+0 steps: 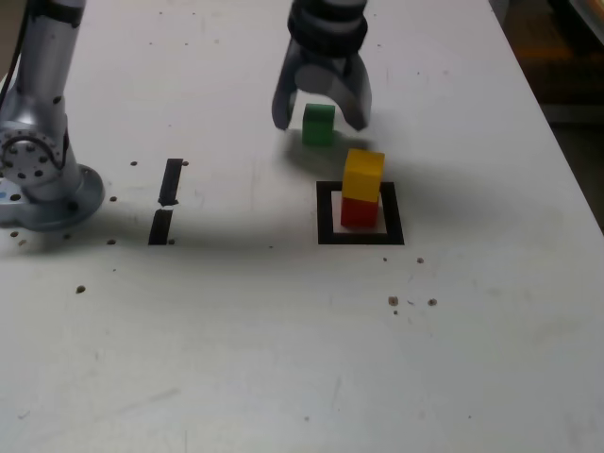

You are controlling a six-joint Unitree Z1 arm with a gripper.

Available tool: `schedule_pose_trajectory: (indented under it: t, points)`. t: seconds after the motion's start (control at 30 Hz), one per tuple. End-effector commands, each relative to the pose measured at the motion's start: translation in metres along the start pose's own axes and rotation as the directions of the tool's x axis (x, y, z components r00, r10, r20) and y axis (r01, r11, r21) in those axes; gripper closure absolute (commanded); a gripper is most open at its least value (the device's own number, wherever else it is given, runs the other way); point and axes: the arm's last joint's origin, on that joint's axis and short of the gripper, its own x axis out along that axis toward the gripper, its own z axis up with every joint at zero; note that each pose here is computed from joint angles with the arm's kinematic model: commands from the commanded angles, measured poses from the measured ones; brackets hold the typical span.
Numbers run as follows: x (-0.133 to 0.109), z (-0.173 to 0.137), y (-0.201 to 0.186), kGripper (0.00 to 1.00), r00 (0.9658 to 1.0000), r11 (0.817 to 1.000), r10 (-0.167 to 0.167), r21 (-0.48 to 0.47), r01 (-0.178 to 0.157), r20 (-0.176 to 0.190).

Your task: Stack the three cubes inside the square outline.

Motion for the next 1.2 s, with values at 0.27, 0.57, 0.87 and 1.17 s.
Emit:
schedule_pose_trajectory:
  t: [0.27,0.57,0.87,1.17]
  points:
    - [0.014,0.004,0.005,0.56,1.0000,0.998,0.003,-0.059,-0.003,0.002]
    - [0.002,-0.006,0.007,0.81,0.9990,0.996,0.039,-0.087,-0.037,0.021]
    - [-0.037,-0.033,-0.006,0.85,0.9956,0.993,0.068,-0.098,-0.061,0.065]
    - [-0.145,-0.076,-0.076,0.85,0.9830,0.997,0.075,-0.018,-0.073,0.168]
